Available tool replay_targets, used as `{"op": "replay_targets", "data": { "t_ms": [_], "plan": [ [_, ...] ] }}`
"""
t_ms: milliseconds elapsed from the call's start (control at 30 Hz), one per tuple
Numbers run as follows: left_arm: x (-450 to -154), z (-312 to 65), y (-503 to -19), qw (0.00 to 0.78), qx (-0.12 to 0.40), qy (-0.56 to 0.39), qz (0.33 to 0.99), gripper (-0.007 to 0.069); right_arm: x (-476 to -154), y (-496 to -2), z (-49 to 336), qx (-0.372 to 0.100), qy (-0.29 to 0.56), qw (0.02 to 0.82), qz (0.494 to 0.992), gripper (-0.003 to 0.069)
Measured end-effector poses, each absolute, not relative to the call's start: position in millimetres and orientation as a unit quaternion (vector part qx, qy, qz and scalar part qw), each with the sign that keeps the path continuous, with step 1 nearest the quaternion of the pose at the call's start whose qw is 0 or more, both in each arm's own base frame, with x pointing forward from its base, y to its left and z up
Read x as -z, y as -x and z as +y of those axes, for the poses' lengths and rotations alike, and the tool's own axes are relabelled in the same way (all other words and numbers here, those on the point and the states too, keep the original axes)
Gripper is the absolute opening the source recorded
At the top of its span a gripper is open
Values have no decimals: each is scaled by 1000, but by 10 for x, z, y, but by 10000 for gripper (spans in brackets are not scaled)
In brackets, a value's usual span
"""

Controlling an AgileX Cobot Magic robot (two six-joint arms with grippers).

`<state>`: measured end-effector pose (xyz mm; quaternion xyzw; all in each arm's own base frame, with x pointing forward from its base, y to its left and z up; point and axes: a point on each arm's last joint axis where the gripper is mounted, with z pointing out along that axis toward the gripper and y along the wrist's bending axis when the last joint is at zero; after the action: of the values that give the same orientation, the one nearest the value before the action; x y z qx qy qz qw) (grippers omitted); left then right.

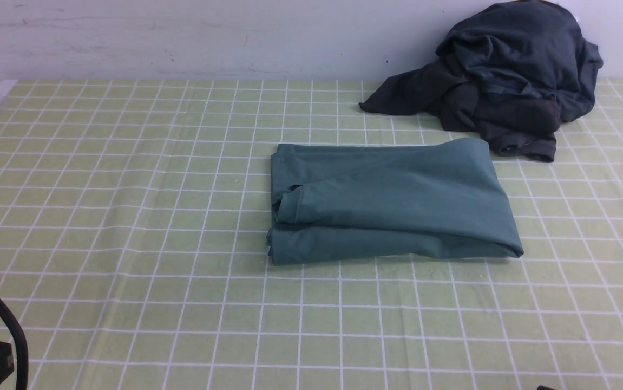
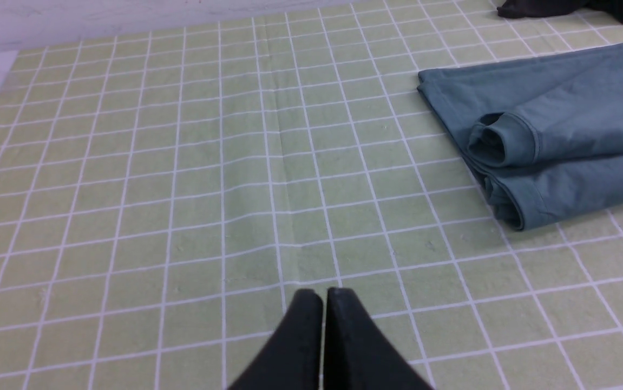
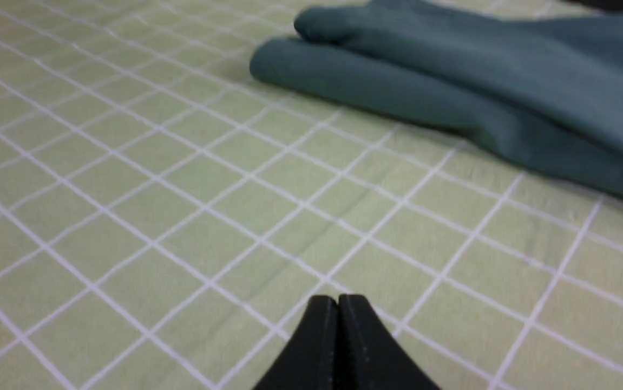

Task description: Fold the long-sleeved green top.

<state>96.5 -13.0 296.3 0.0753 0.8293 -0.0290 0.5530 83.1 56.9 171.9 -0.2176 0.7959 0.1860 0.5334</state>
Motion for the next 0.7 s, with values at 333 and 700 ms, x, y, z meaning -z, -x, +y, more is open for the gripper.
{"op": "replay_targets", "data": {
  "t_ms": [333,700],
  "plan": [
    [-2963,-130,-965,553,29,-75,829,-3,-1854,-619,321,-198,123,600,766,-14],
    [-2963,-130,-965,553,29,-75,829,-3,-1821,-549,43,-58,-15,635,770,-14]
  ]
}}
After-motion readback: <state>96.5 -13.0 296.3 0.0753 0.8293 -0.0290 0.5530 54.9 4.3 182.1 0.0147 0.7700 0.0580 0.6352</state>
